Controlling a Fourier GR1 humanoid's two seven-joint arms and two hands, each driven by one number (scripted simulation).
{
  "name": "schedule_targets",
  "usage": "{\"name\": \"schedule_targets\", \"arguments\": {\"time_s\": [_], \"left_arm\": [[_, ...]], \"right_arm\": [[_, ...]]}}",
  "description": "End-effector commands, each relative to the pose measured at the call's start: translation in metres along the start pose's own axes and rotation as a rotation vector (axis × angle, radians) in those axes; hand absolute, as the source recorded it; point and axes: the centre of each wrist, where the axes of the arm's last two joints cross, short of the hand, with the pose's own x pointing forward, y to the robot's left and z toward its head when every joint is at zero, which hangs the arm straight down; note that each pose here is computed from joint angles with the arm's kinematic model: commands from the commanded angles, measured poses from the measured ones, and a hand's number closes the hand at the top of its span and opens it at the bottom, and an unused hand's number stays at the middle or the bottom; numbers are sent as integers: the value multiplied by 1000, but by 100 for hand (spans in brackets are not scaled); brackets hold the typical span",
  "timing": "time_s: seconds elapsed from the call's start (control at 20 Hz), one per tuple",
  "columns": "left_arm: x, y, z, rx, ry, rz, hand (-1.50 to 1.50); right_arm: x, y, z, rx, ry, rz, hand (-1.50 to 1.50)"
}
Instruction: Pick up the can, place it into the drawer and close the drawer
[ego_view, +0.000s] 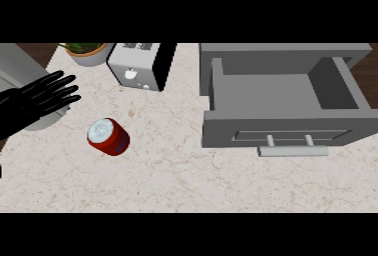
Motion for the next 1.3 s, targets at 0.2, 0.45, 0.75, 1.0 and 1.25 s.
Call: {"name": "schedule_targets", "arguments": {"time_s": [0.2,0.45,0.75,1.0,1.25], "left_arm": [[-33,-6,-15,25,43,-39,-150],[-68,-9,-26,37,53,-70,-150],[-106,5,-17,100,54,-55,-150],[-116,14,-7,134,62,-79,-150],[-131,26,-16,189,64,-88,-150]], "right_arm": [[0,-14,19,3,-10,-1,-150],[-8,-23,7,6,-7,-20,-150],[-5,-22,13,4,1,-8,-150],[-7,-12,20,15,6,2,-150],[-5,-30,19,23,-13,0,-150]]}}
